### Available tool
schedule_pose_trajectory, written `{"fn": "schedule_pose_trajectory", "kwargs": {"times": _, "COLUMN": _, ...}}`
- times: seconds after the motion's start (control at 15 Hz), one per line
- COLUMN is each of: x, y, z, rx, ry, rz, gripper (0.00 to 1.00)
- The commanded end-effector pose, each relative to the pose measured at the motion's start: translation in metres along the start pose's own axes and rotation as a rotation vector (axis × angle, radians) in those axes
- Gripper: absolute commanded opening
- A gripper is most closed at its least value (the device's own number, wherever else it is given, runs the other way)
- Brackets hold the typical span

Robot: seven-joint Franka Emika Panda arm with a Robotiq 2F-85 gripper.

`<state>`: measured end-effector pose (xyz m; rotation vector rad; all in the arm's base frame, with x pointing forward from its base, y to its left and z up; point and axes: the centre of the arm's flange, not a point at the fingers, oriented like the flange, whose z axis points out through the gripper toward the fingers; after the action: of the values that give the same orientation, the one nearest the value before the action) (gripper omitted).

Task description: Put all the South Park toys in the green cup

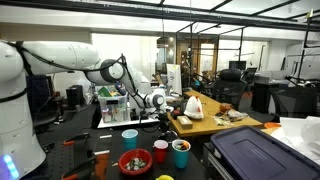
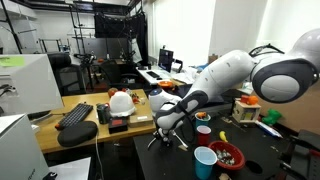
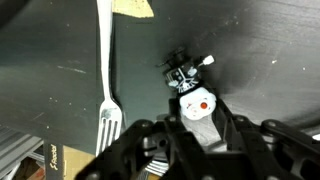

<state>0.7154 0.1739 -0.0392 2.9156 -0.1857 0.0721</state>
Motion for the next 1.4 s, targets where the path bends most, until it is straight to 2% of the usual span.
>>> {"fn": "schedule_pose_trajectory", "kwargs": {"times": 0.0, "x": 0.016, "y": -0.008, "z": 0.001, "rx": 0.008, "ry": -0.032, "rz": 0.007, "gripper": 0.12}}
{"fn": "schedule_pose_trajectory", "kwargs": {"times": 0.2, "x": 0.013, "y": -0.007, "z": 0.000, "rx": -0.005, "ry": -0.041, "rz": -0.009, "gripper": 0.12}}
{"fn": "schedule_pose_trajectory", "kwargs": {"times": 0.27, "x": 0.020, "y": 0.062, "z": -0.035, "rx": -0.013, "ry": -0.044, "rz": -0.012, "gripper": 0.12}}
{"fn": "schedule_pose_trajectory", "kwargs": {"times": 0.4, "x": 0.023, "y": 0.081, "z": -0.050, "rx": -0.019, "ry": -0.034, "rz": -0.035, "gripper": 0.12}}
{"fn": "schedule_pose_trajectory", "kwargs": {"times": 0.73, "x": 0.050, "y": 0.171, "z": -0.118, "rx": -0.016, "ry": 0.000, "rz": -0.049, "gripper": 0.12}}
{"fn": "schedule_pose_trajectory", "kwargs": {"times": 0.93, "x": 0.056, "y": 0.211, "z": -0.156, "rx": -0.008, "ry": -0.010, "rz": -0.077, "gripper": 0.12}}
{"fn": "schedule_pose_trajectory", "kwargs": {"times": 1.2, "x": 0.045, "y": 0.251, "z": -0.187, "rx": 0.009, "ry": -0.062, "rz": -0.140, "gripper": 0.12}}
{"fn": "schedule_pose_trajectory", "kwargs": {"times": 1.33, "x": 0.034, "y": 0.261, "z": -0.196, "rx": 0.035, "ry": -0.066, "rz": -0.181, "gripper": 0.12}}
